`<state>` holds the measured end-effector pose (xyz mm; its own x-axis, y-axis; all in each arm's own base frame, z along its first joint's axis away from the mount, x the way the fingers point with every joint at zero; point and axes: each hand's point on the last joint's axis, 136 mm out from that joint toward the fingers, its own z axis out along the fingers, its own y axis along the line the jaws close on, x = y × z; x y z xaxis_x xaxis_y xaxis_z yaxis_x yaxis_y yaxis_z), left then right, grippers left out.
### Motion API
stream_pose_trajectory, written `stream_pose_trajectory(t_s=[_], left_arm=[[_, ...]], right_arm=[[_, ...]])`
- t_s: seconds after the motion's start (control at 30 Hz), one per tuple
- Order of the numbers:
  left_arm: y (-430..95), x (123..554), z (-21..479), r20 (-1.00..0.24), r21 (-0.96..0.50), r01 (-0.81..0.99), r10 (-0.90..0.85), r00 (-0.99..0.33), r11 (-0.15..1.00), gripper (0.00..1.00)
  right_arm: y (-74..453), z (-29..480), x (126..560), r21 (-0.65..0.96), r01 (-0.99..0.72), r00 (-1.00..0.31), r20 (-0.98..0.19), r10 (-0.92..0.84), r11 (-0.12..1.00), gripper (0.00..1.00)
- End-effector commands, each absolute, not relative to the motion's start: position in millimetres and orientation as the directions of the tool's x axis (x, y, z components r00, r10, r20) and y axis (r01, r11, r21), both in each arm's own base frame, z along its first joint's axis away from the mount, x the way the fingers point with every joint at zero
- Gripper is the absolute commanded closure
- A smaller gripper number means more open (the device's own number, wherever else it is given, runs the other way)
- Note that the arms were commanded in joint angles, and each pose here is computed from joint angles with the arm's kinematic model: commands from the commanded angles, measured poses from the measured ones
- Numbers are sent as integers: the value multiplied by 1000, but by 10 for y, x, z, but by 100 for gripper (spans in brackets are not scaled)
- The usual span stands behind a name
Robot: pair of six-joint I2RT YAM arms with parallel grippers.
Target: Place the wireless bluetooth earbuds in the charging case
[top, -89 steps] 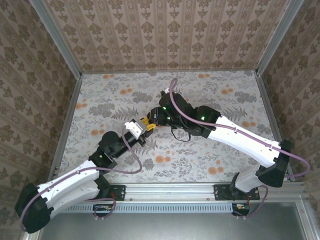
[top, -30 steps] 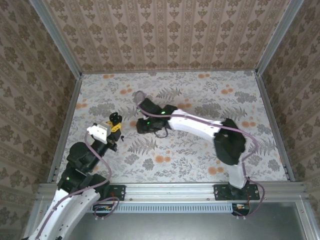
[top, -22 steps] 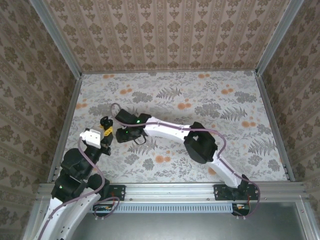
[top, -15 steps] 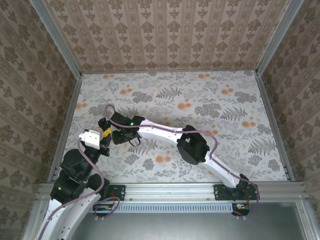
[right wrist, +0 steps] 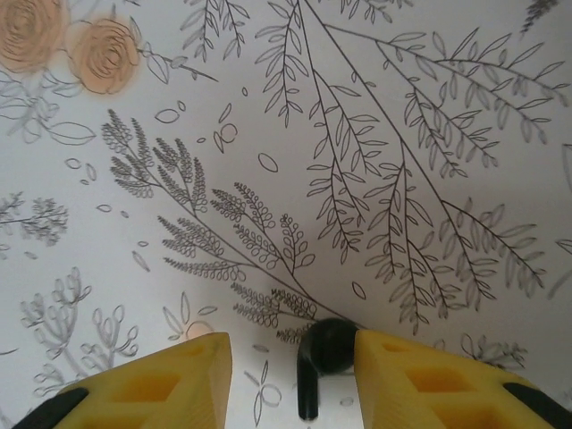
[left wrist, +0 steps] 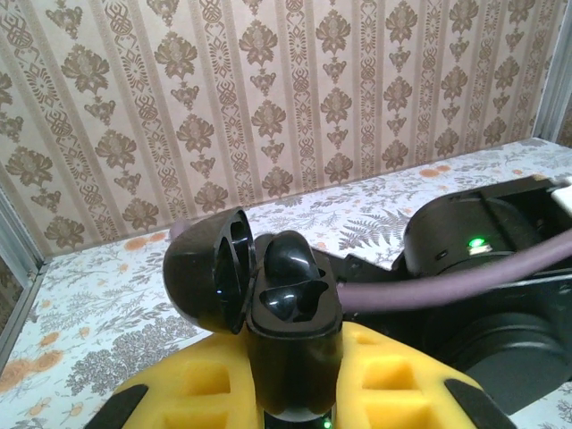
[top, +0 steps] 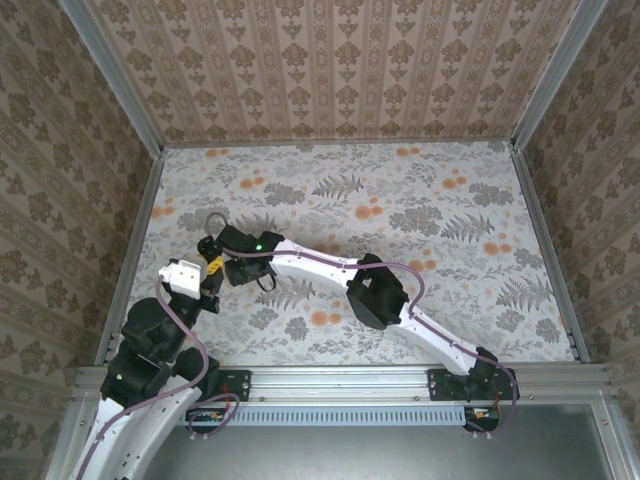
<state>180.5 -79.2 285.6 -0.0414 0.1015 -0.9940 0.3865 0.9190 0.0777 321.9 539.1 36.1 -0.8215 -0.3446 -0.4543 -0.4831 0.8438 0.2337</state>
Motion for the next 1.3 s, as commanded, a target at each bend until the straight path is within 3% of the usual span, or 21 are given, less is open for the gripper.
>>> stream_pose_trajectory(t_s=[0.0,0.17,0.43,0.67,1.03,1.27], left_arm=[[-798,1781,2967,-996,83,394,90,2,915,100],[-804,1775,2970,-996,84,399,91,1,913,100],[-828,1769,2955,-996,76,411,86,-5,908,100],[-947,1745,2903,-997,62,472,78,-15,880,100],[-1320,1719,2933,-998,-49,632,-67,5,773,100],[-1597,1914,2900,-983,-158,693,-178,-43,704,100]], right_arm=[[5340,215,3203,178,-495,-815,-436,-383,851,59],[5307,114,3206,151,-498,-812,-428,-398,854,61],[5251,117,3190,124,-513,-803,-418,-424,850,78],[5135,352,3187,130,-509,-805,-423,-417,851,83],[4047,1092,3380,280,-330,-832,-538,-137,901,85],[3372,1857,3325,324,-288,-713,-701,24,901,85]])
